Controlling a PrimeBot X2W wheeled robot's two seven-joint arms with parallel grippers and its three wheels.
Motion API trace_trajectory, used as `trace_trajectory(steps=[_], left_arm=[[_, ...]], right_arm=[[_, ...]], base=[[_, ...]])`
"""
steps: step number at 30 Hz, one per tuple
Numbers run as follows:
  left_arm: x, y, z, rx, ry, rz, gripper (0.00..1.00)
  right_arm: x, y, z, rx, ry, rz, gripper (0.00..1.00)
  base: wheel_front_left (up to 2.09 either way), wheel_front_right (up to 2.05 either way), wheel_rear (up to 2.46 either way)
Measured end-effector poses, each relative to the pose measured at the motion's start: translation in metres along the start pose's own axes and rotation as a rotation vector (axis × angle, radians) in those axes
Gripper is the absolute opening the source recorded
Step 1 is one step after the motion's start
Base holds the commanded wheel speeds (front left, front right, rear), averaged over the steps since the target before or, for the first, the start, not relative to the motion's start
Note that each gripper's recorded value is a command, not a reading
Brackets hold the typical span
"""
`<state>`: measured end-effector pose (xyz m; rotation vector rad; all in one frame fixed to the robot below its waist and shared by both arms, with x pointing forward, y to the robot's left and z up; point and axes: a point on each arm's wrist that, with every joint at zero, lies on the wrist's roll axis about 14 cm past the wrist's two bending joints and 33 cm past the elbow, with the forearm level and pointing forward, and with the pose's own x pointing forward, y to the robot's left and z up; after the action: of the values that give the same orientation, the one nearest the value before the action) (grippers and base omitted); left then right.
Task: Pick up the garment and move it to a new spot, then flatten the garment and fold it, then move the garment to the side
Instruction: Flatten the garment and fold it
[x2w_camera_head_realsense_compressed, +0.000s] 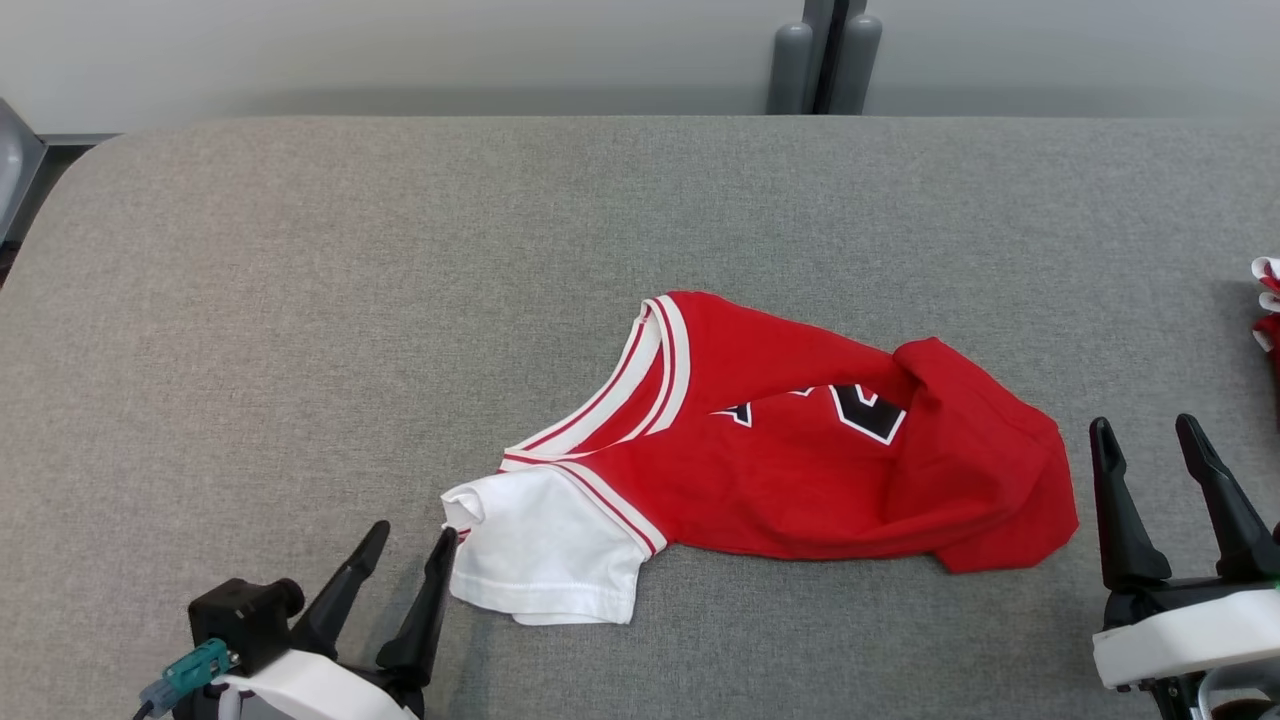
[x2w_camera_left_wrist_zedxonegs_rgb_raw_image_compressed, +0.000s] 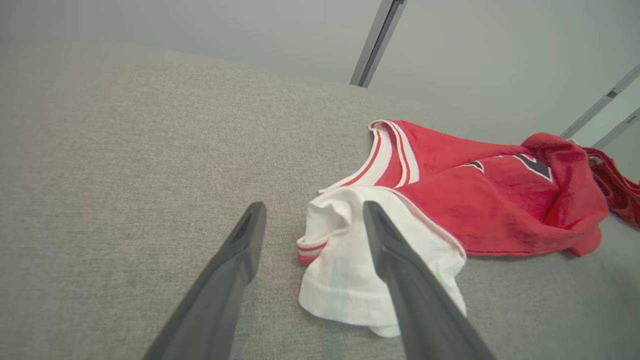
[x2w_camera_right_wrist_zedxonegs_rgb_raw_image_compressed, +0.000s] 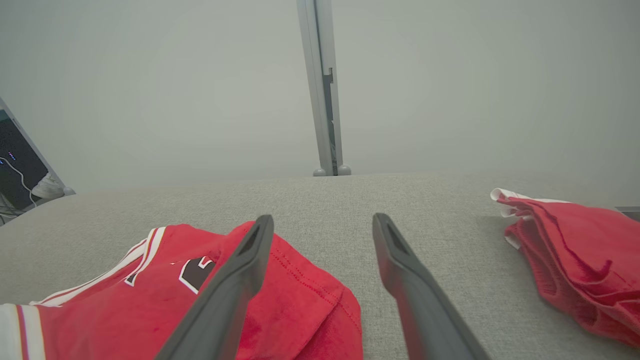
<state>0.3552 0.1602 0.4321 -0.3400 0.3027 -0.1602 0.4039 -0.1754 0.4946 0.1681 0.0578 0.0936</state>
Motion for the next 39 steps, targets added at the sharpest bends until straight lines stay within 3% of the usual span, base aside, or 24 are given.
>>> trace_trajectory(steps=[16,17,19,30,39], left_arm=[[0.002,-0.012,-0.066,-0.077,0.251,-0.028,1.0],[0.002,-0.013,-0.067,-0.077,0.256,-0.032,0.76],[0.002,-0.013,-0.069,-0.076,0.264,-0.034,0.0],[0.005,-0.011,-0.066,-0.056,0.248,-0.035,0.0],[0.003,-0.004,-0.065,-0.053,0.238,-0.012,0.0]], right_arm=[[0.004,-0.004,-0.01,0.015,0.029,-0.012,1.0],[0.003,-0.005,-0.01,0.015,0.029,-0.014,1.0],[0.003,-0.006,-0.01,0.015,0.03,-0.017,1.0],[0.003,-0.008,-0.017,0.003,0.054,-0.018,1.0],[0.002,-0.007,-0.056,0.025,0.187,-0.01,1.0]], base=[[0.0,0.0,0.0],[0.0,0.0,0.0],[0.0,0.0,0.0],[0.0,0.0,0.0],[0.0,0.0,0.0]])
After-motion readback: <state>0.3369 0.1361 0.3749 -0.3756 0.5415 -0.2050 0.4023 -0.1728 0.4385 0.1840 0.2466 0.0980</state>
